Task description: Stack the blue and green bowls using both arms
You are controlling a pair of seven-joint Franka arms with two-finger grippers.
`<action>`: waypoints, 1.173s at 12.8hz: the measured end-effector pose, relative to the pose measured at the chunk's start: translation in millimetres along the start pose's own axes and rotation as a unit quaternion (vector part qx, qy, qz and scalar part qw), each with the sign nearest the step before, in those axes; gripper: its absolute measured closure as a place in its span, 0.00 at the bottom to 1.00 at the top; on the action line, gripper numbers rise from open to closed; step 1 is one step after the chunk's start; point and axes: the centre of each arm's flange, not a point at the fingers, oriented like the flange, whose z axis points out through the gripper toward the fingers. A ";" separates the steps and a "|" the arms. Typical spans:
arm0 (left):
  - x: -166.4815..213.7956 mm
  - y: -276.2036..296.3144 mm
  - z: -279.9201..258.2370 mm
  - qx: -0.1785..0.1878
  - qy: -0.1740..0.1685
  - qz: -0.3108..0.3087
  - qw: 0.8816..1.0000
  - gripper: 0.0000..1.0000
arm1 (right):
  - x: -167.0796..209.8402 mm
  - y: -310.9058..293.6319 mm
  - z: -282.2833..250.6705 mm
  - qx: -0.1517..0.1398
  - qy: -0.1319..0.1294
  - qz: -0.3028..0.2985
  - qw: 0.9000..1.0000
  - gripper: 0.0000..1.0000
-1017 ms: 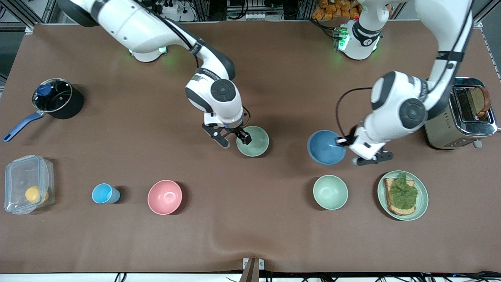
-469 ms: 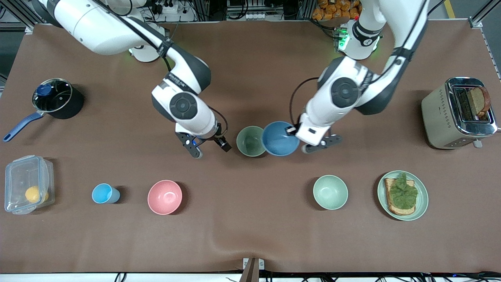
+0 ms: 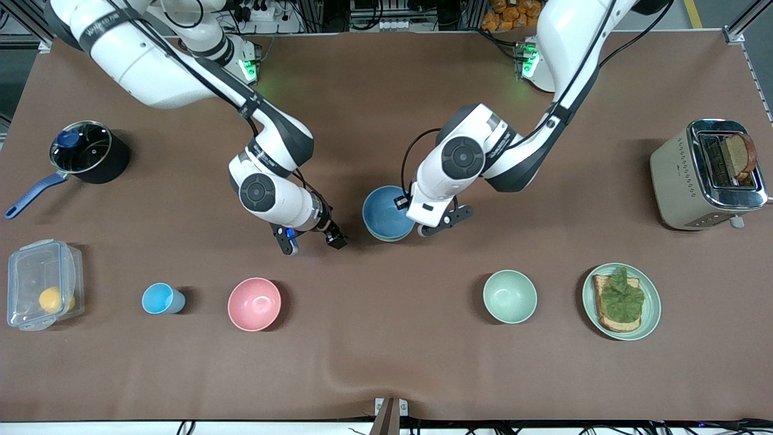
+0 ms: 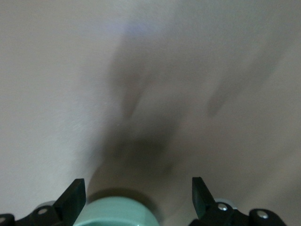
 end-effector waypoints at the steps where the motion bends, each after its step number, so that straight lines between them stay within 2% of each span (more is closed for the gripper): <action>1: 3.0 -0.3 3.5 0.001 -0.002 -0.002 1.000 0.96 | 1.1 -1.6 6.6 0.010 -0.008 0.020 1.000 0.00; 4: 6.0 -1.3 8.2 0.003 -0.004 -0.004 1.000 0.96 | -1.2 -6.7 15.8 0.036 -0.025 0.079 0.996 0.00; 10: 6.4 -3.3 15.4 0.009 -0.008 -0.007 1.000 0.96 | -1.4 -9.5 24.0 0.054 -0.038 0.095 0.993 0.00; 15: 6.9 -5.7 29.7 0.017 -0.015 -0.010 1.000 0.96 | -1.5 -8.8 29.1 0.052 -0.041 0.097 0.993 0.00</action>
